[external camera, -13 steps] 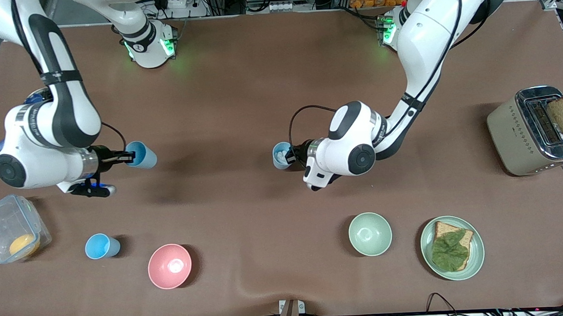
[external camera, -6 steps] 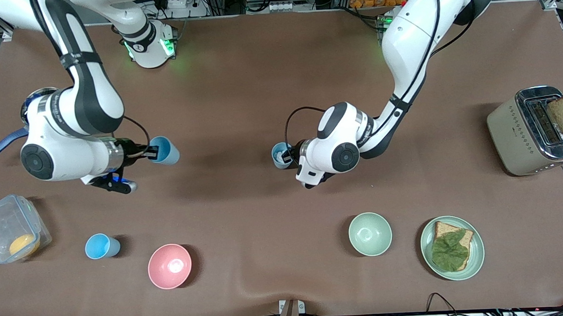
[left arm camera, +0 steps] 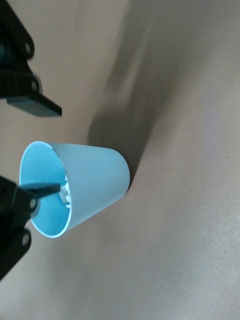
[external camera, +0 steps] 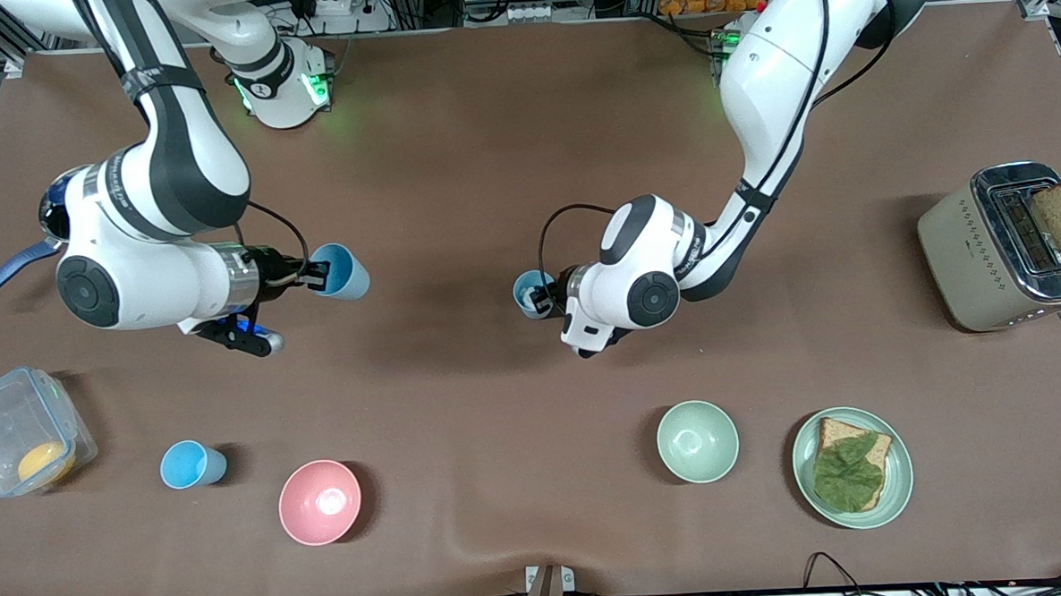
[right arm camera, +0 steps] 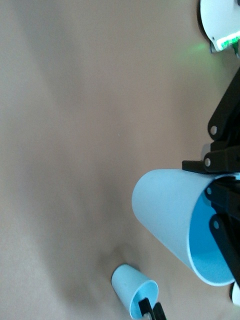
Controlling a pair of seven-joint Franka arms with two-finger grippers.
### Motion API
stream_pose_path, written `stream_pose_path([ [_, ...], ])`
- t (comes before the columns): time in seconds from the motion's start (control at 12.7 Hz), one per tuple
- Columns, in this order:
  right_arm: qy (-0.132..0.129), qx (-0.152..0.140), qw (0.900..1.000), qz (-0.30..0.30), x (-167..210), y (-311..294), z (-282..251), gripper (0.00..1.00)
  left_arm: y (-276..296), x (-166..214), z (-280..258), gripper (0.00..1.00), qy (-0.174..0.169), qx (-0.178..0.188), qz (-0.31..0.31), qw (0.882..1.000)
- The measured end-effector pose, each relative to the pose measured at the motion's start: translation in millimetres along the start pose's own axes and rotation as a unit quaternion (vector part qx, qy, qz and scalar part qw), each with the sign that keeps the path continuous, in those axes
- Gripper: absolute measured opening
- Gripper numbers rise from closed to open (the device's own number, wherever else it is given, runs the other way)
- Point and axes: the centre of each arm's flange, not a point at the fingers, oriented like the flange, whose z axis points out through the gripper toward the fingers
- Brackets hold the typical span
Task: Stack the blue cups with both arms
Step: 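Carry the right cup toward the left cup while the left gripper holds, then lower the right gripper's cup into the left gripper's cup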
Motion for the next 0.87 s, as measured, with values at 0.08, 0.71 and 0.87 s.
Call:
stream_pose_path([
  [0.08, 0.0, 0.003, 1.0, 0.002, -4.5, -7.5, -0.3, 0.04, 1.7, -0.6, -3.6, 0.78, 0.002, -0.004, -0.01, 1.0],
  [0.71, 0.041, 0.015, 0.999, 0.021, -70.3, -118.1, 40.5, 0.04, -6.3, -10.6, -136.4, 1.0, 0.042, -0.053, -0.022, 0.997],
  [0.87, 0.063, 0.024, 0.997, 0.021, -85.3, -155.1, 72.8, 0.04, -21.0, -7.3, -182.2, 1.0, 0.056, -0.067, -0.03, 0.996],
])
